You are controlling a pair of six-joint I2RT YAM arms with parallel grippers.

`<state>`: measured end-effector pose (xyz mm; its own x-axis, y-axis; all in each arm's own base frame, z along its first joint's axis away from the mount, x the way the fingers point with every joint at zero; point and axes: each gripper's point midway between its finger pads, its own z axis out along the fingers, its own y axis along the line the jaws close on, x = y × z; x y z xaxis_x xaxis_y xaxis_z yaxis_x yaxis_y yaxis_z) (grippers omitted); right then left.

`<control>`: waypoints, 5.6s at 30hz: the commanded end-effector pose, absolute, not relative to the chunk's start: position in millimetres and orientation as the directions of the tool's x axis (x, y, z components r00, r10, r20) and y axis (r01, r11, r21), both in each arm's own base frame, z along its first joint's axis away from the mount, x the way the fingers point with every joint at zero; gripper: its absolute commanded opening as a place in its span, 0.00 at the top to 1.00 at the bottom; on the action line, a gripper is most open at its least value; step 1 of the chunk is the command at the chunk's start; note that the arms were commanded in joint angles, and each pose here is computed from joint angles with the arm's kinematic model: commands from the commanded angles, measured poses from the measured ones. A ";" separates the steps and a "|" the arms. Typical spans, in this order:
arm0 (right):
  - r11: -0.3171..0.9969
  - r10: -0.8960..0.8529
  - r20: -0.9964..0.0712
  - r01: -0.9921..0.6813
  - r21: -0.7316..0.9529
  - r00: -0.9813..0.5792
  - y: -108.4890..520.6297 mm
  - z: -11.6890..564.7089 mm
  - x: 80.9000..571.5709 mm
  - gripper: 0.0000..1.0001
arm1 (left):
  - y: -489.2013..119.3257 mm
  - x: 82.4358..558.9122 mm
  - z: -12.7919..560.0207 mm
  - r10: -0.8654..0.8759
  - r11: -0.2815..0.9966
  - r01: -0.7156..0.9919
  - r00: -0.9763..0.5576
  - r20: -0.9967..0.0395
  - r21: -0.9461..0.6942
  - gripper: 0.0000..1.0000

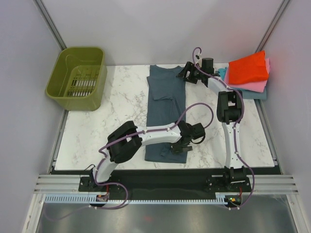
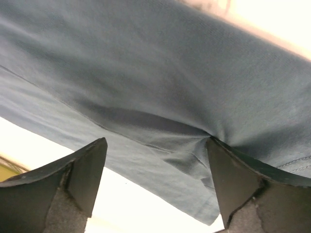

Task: Fold and stack the t-shirts
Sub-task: Fold the tshirt

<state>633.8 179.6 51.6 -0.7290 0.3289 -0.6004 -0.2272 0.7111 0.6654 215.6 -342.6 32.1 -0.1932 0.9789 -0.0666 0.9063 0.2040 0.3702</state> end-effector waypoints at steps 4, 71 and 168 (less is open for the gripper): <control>0.761 0.296 -0.682 -0.266 0.592 -0.669 147.9 110.7 624.7 0.13 | -380.7 247.7 78.8 0.965 0.228 0.840 -0.128 -0.228 0.491 0.02; 0.716 0.195 0.210 0.285 0.637 -0.958 196.4 24.0 151.1 0.28 | -212.5 157.9 33.1 -0.114 0.727 -0.285 -0.947 0.300 -0.625 0.35; 0.609 0.380 -0.359 -0.062 0.791 -0.853 155.3 143.7 503.1 0.28 | -220.6 485.4 155.0 -0.104 0.821 0.213 -0.856 -0.506 -0.530 0.10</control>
<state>522.9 172.9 99.4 -0.8648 0.3470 -0.3629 -0.0583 0.6484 0.7590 501.9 -228.3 93.8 -0.8876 -0.0848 -0.4528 0.1743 0.8480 -0.5005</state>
